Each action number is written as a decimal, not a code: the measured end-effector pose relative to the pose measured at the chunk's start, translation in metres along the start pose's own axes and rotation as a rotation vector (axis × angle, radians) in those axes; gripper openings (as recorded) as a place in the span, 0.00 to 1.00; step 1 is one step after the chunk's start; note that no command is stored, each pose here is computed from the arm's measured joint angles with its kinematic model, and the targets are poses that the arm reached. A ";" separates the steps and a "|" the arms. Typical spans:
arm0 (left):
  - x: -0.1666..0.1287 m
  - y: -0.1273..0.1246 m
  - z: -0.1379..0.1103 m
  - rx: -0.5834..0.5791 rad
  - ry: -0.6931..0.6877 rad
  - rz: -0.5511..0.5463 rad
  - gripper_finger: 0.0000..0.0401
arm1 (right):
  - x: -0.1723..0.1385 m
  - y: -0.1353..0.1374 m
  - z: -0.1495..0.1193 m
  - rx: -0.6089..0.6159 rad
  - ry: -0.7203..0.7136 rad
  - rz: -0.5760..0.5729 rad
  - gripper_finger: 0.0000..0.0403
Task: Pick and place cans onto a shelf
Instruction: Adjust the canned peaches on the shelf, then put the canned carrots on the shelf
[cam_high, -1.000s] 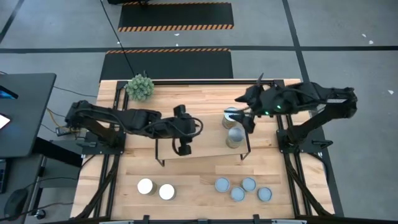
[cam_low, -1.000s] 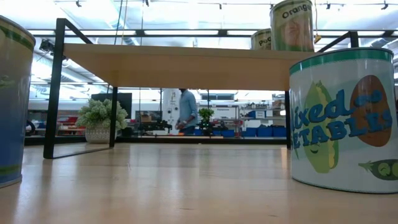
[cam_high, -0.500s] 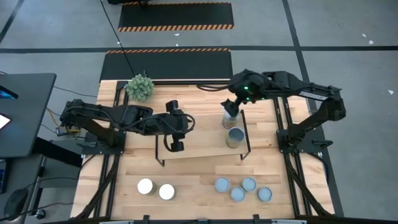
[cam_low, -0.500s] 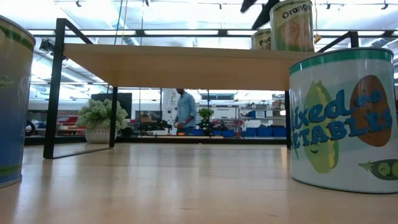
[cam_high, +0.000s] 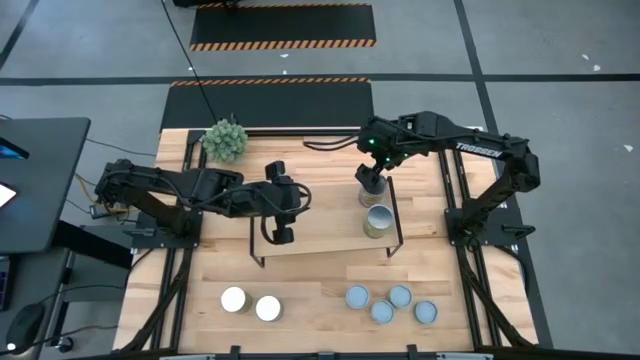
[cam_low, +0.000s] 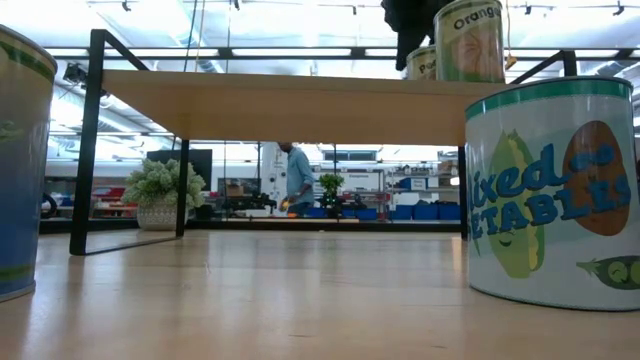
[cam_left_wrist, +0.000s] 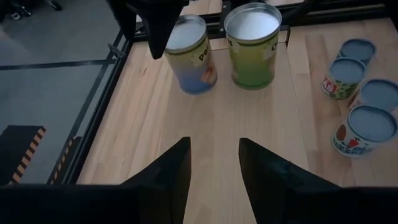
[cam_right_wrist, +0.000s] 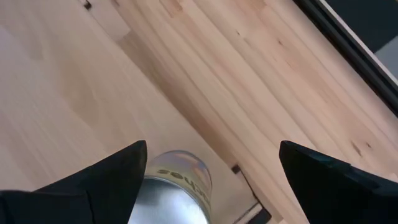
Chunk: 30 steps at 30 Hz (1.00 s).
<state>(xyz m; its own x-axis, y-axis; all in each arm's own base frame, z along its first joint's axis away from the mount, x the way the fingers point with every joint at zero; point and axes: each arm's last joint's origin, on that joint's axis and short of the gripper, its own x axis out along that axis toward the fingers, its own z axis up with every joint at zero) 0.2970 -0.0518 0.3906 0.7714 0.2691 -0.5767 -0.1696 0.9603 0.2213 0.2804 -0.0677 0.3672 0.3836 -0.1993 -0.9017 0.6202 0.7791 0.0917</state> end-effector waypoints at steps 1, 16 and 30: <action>0.000 0.000 0.000 0.002 0.003 0.000 0.35 | -0.001 0.000 -0.001 0.002 0.001 0.000 0.93; -0.005 0.001 -0.002 -0.001 0.008 -0.007 0.35 | -0.013 0.005 -0.014 0.002 0.027 0.007 0.93; -0.038 0.005 -0.001 -0.008 -0.059 -0.118 0.31 | -0.074 0.036 -0.007 -0.123 -0.290 0.097 0.93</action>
<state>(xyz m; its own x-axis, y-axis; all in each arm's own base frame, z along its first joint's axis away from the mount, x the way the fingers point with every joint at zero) 0.2661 -0.0568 0.4130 0.8207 0.1502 -0.5513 -0.0808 0.9856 0.1483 0.2694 -0.0208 0.4341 0.6263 -0.2681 -0.7320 0.4912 0.8649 0.1035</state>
